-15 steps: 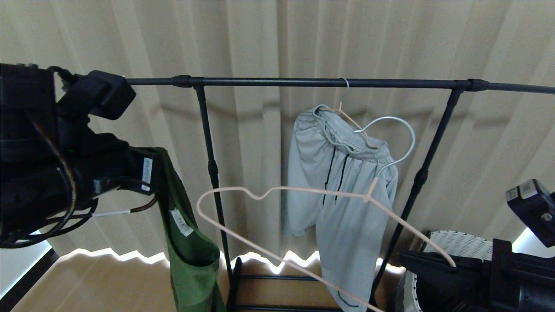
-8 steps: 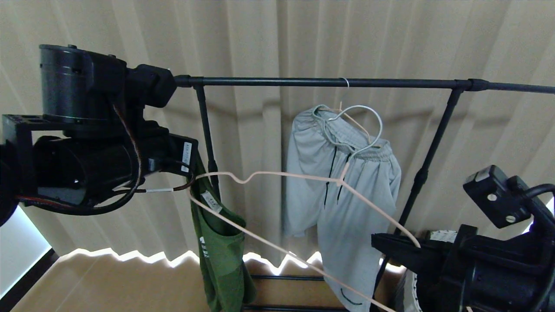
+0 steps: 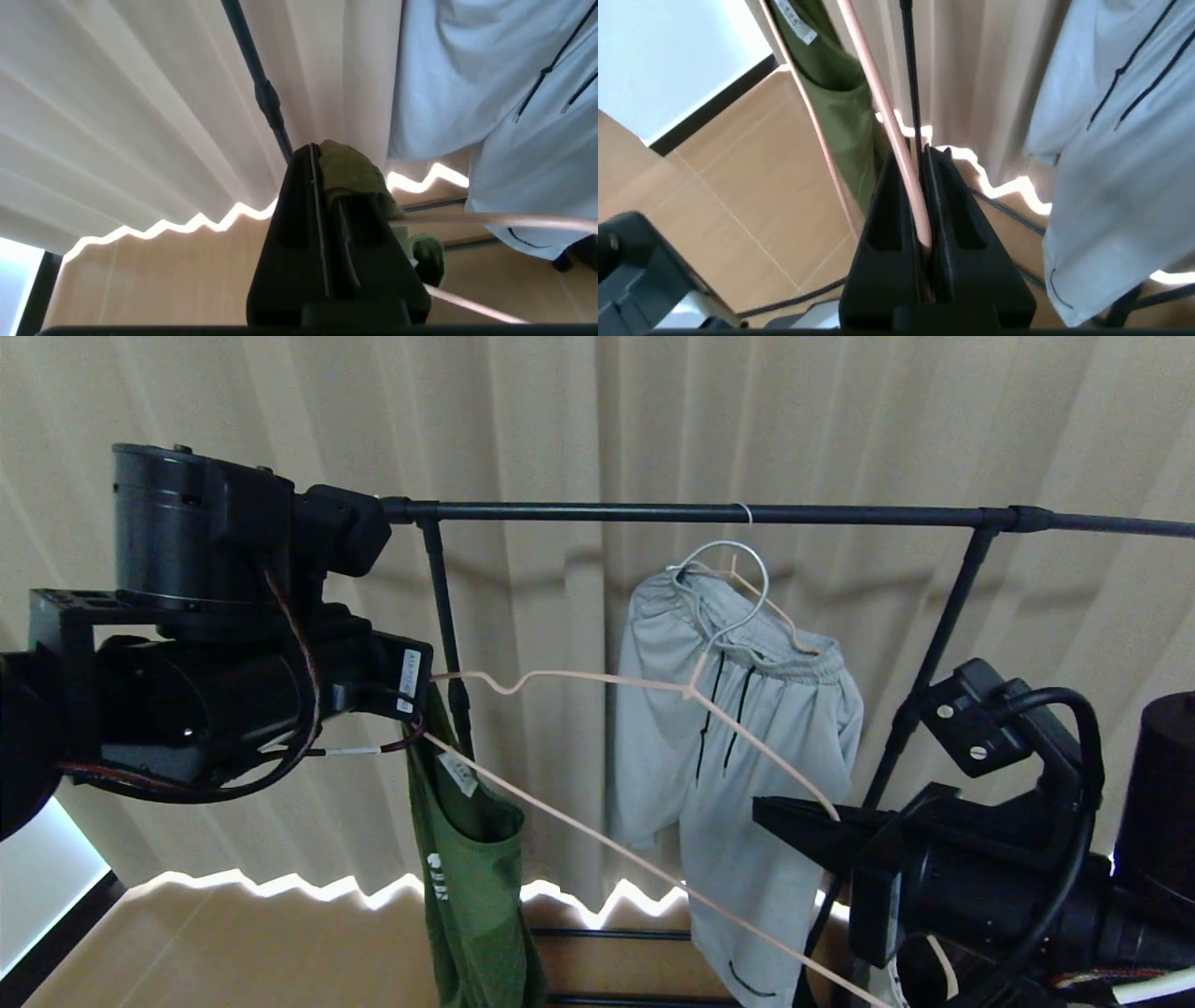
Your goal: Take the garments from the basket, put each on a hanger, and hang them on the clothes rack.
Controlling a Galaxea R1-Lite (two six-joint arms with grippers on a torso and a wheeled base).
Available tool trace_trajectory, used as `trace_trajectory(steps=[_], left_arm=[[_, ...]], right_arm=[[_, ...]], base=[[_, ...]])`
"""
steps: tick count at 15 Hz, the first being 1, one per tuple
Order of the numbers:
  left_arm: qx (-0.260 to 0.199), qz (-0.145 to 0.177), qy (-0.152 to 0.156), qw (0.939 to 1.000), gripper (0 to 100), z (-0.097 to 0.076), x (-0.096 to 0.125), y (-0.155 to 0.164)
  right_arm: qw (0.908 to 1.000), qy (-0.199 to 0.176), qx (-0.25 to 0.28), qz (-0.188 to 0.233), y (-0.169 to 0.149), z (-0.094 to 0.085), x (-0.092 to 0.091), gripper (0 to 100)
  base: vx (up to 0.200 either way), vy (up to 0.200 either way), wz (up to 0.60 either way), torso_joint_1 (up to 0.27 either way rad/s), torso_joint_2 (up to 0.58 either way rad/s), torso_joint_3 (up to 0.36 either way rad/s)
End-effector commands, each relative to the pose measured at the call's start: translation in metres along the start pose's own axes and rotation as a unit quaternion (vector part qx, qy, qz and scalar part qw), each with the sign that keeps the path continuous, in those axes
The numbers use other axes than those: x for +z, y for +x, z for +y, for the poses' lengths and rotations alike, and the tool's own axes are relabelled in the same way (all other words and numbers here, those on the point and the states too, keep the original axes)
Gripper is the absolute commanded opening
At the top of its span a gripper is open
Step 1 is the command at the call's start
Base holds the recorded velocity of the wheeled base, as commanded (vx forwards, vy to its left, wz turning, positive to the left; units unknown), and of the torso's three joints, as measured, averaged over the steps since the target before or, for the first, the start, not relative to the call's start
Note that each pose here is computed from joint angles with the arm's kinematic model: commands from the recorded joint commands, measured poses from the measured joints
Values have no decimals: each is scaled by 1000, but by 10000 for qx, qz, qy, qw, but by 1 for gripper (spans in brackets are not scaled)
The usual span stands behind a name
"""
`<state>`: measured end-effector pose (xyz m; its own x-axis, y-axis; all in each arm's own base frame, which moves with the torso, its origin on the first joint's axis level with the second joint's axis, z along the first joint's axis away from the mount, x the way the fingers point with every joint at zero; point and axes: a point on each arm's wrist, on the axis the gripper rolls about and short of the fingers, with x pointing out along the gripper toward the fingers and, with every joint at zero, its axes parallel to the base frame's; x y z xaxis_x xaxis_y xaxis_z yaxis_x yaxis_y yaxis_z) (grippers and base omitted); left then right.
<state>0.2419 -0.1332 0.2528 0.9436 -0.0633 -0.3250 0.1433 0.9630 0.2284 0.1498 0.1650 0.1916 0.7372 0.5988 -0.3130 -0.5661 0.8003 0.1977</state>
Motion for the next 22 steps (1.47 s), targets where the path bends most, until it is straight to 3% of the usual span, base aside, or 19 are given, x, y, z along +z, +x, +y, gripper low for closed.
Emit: trace_trajectory(steps=[1, 6, 9, 14, 16, 22], left_arm=[[21, -18, -12, 10000, 0, 1, 1, -1], [280, 66, 23, 9996, 0, 3, -2, 2], [373, 215, 226, 9988, 0, 0, -9, 9], [379, 248, 172, 9988, 0, -8, -8, 26], [390, 208, 152, 9989, 0, -11, -5, 33], [600, 247, 105, 9978, 0, 3, -5, 34]], right_arm=[[9998, -10, -176, 30, 19, 1, -1, 0], [9994, 15, -307, -160, 31, 3, 2, 0], [9988, 6, -442, -221, 36, 5, 5, 0], [9999, -62, -43, -92, 27, 21, -2, 0], [9998, 165, 119, 50, 26, 31, -10, 0], [9988, 106, -461, 145, 25, 25, -18, 0]], base=[[0, 0, 0, 0, 0, 0], [0, 0, 0, 0, 0, 0], [0, 0, 0, 0, 0, 0], [0, 0, 0, 0, 0, 0], [0, 0, 0, 0, 0, 0], [0, 0, 0, 0, 0, 0]])
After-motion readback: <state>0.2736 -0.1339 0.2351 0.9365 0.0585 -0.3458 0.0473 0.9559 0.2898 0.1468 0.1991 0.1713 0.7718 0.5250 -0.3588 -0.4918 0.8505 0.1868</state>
